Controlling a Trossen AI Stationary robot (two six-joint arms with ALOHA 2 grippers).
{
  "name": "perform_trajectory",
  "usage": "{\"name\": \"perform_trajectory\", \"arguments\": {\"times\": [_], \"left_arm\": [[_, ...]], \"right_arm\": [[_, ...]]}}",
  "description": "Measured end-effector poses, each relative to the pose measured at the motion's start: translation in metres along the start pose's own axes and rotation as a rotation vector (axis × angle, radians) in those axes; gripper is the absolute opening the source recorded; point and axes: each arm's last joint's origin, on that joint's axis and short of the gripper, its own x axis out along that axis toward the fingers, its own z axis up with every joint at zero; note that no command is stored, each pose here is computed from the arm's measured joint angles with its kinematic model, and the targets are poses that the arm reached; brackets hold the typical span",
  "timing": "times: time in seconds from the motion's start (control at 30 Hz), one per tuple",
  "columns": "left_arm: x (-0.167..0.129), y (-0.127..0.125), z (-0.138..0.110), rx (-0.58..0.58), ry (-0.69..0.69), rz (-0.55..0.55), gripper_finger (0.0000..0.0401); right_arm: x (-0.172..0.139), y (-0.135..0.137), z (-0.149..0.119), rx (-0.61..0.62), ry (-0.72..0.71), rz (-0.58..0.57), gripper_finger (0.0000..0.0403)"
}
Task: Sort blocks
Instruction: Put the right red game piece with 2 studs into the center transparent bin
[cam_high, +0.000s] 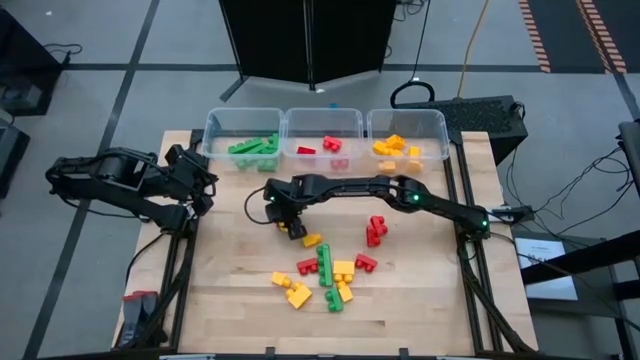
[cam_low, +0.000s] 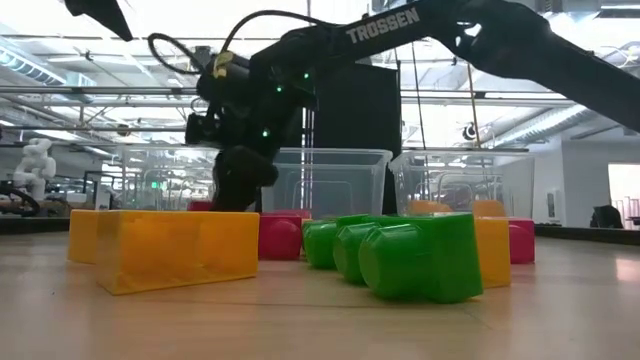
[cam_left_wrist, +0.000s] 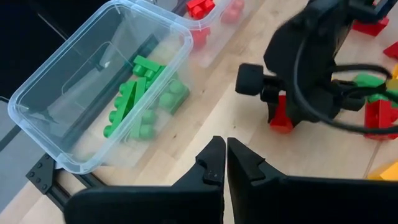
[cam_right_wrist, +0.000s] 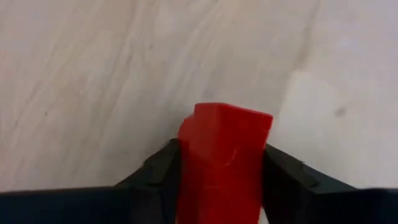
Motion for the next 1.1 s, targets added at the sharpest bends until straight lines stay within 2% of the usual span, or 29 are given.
{"name": "perform_trajectory", "arguments": {"times": [0.07,0.13,0.3,0.4,0.53,0.63,0.77,0.87,0.97,1.1], "left_arm": [[0.000,0.000,0.000,0.000,0.000,0.000,0.0000],[0.000,0.000,0.000,0.000,0.000,0.000,0.0000],[0.000,0.000,0.000,0.001,0.000,0.001,0.0000],[0.000,0.000,0.000,0.001,-0.002,0.004,0.0000],[0.000,0.000,0.000,0.001,-0.003,0.005,0.0000],[0.000,0.000,0.000,0.001,-0.003,0.005,0.0000],[0.000,0.000,0.000,0.000,-0.003,0.006,0.0000],[0.000,0.000,0.000,0.000,-0.004,0.006,0.0000],[0.000,0.000,0.000,0.000,-0.005,0.007,0.0000],[0.000,0.000,0.000,0.001,-0.005,0.007,0.0000]], "right_arm": [[-0.014,-0.003,0.005,0.003,-0.027,-0.017,0.0133],[-0.035,-0.006,0.014,0.018,-0.072,-0.058,0.0133],[-0.105,-0.018,0.033,0.046,-0.204,-0.161,0.0133],[-0.151,-0.027,0.039,0.046,-0.279,-0.276,0.0133],[-0.212,-0.049,0.032,0.057,-0.326,-0.455,0.0133],[-0.239,-0.075,0.012,0.119,-0.303,-0.539,0.0133],[-0.248,-0.110,-0.025,0.242,-0.210,-0.553,0.0133],[-0.240,-0.131,-0.051,0.305,-0.114,-0.533,0.0133],[-0.227,-0.143,-0.073,0.348,-0.015,-0.481,0.0133],[-0.216,-0.150,-0.087,0.380,0.013,-0.382,0.0133]]}}
